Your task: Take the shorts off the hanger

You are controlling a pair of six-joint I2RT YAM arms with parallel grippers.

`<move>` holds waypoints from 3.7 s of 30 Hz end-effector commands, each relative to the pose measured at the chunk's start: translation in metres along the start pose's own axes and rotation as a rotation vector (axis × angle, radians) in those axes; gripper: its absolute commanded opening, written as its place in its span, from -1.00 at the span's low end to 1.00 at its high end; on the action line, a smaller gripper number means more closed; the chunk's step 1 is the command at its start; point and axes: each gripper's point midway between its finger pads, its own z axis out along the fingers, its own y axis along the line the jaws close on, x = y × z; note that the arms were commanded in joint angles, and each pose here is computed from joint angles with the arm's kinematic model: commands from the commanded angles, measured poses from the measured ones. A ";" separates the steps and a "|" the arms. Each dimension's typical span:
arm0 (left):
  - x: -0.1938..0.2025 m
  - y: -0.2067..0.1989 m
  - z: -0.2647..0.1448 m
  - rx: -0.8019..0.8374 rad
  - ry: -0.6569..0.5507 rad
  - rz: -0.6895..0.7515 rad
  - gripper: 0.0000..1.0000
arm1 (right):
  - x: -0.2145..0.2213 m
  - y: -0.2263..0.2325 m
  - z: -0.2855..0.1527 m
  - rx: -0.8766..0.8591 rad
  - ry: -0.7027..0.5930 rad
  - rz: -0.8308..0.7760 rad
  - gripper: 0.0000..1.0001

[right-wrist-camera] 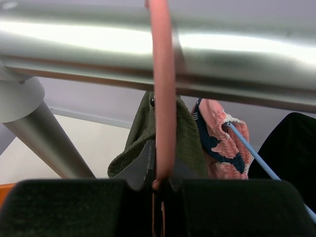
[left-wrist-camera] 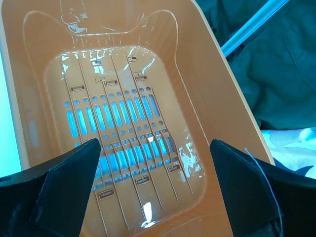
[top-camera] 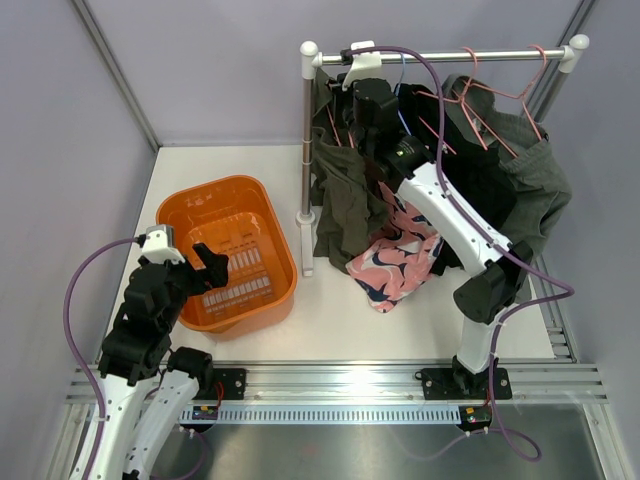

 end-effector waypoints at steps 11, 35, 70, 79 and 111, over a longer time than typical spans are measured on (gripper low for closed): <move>-0.023 -0.006 -0.007 0.014 -0.073 -0.006 0.98 | -0.092 -0.025 -0.072 -0.006 -0.151 0.059 -1.00; -0.066 -0.111 -0.019 0.504 -0.079 0.003 0.91 | 0.011 -0.029 -0.251 -0.243 0.245 0.187 -1.00; -0.024 -0.321 0.037 0.537 0.000 0.183 0.91 | 0.033 -0.010 -0.265 -0.157 0.282 0.189 -1.00; -0.015 -0.325 0.049 0.503 0.013 0.172 0.40 | 0.031 -0.006 -0.264 -0.163 0.285 0.182 -1.00; -0.026 -0.259 0.132 0.146 0.021 0.216 -1.00 | 0.003 -0.013 -0.308 -0.299 0.233 0.224 -1.00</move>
